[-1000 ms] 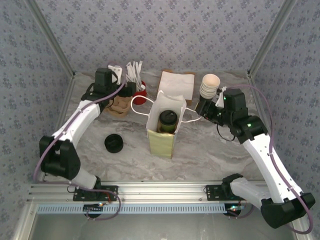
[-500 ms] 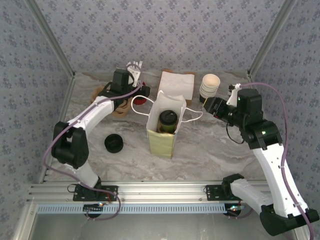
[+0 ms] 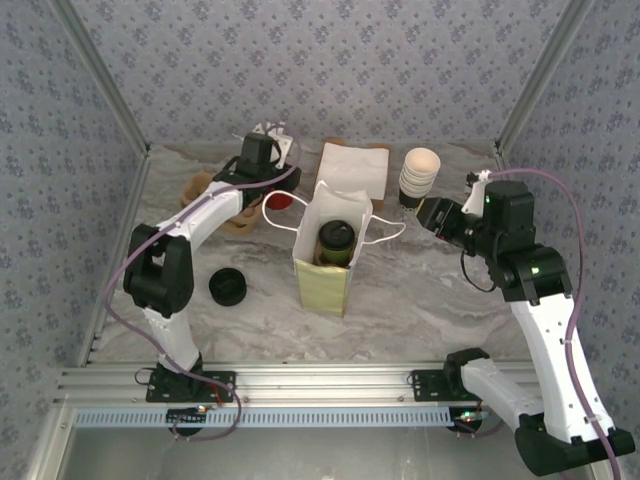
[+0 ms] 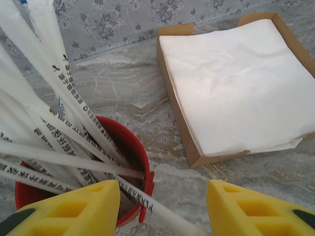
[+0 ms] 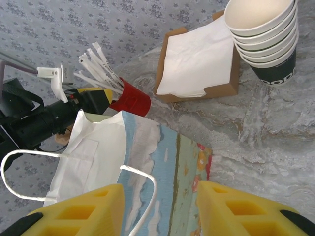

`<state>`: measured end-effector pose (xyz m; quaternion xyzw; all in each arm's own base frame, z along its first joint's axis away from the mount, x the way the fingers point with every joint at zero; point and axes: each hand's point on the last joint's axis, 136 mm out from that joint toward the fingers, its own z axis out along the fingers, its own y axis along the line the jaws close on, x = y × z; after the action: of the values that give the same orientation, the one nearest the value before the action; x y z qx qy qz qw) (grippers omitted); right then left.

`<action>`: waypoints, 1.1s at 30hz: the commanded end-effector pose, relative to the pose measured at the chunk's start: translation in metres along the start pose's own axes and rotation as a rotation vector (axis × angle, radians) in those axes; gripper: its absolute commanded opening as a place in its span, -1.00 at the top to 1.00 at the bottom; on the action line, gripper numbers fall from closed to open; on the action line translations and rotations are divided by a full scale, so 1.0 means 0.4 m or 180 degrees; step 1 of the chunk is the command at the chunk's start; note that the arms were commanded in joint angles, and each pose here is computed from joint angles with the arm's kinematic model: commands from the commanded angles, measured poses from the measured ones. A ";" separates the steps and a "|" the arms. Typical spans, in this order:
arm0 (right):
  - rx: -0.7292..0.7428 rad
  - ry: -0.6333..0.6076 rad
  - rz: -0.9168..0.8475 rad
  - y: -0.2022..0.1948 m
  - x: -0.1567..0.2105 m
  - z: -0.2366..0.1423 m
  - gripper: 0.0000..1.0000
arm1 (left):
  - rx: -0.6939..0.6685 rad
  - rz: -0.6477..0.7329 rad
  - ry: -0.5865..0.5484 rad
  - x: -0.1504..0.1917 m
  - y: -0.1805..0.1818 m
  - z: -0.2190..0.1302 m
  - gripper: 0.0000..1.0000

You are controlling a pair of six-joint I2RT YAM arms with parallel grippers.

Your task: Pack the takeout coffee

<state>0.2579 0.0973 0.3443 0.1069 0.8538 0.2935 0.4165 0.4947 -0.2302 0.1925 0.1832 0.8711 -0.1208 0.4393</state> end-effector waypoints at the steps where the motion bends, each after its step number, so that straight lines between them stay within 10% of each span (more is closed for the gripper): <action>1: -0.0032 -0.0054 -0.0079 0.010 -0.012 -0.032 0.09 | 0.0027 0.0061 -0.0039 -0.020 -0.013 0.007 0.11; 18: -0.0038 -0.0063 -0.0004 -0.007 -0.020 -0.031 0.09 | -0.0018 0.0119 -0.0212 -0.091 -0.017 -0.069 0.79; 33: -0.0084 -0.0064 0.0036 -0.004 -0.026 -0.025 0.09 | -0.0317 0.0185 -0.0626 -0.251 0.007 -0.378 0.82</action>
<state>0.2584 0.0865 0.3468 0.1176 0.8495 0.3000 0.4178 0.4607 -0.2051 0.3202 0.1761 0.8346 -0.0979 0.5127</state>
